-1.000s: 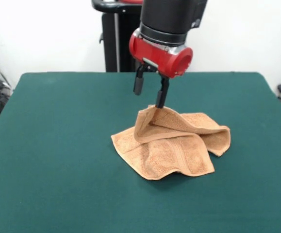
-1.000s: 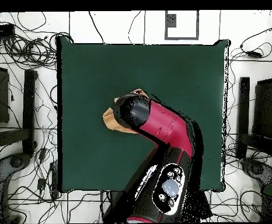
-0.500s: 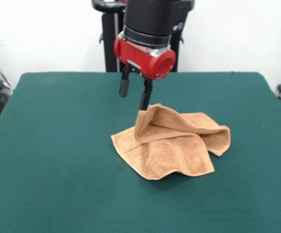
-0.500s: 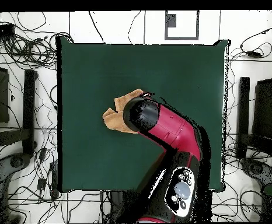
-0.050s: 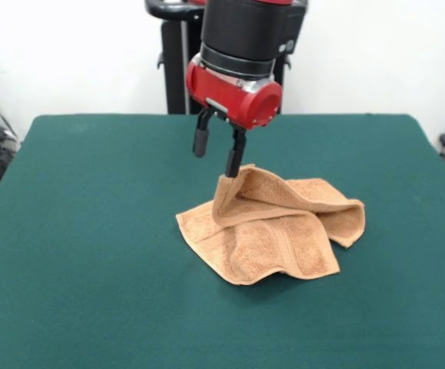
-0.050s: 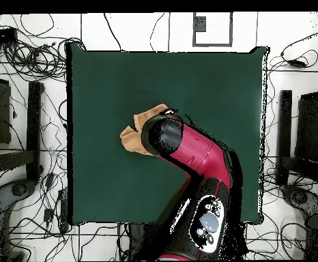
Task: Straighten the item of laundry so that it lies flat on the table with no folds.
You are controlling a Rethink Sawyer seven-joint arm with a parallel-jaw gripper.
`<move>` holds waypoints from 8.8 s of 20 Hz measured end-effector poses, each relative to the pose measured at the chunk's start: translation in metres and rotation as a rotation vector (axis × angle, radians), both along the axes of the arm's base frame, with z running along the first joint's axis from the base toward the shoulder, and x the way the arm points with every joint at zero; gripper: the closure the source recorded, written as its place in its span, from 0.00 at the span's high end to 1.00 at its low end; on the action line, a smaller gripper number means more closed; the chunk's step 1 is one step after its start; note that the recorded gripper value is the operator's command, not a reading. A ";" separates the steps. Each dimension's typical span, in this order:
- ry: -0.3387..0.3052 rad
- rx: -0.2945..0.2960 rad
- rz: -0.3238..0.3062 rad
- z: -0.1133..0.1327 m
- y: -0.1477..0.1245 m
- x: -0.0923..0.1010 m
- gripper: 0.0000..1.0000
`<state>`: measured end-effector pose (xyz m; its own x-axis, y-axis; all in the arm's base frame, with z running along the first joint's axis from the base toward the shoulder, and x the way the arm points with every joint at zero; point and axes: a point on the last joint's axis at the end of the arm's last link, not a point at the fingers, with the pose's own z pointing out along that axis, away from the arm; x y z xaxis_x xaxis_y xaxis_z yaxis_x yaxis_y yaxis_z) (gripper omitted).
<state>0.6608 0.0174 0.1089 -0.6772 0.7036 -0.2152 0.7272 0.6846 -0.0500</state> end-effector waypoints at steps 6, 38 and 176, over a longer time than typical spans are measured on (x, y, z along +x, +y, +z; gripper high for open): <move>0.003 0.000 0.009 -0.001 0.006 -0.002 1.00; -0.062 -0.048 0.043 -0.034 0.012 0.002 1.00; -0.071 0.049 0.144 -0.057 -0.167 -0.074 0.00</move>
<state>0.5870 -0.1501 0.0515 -0.7559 0.6115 -0.2339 0.6221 0.7822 0.0342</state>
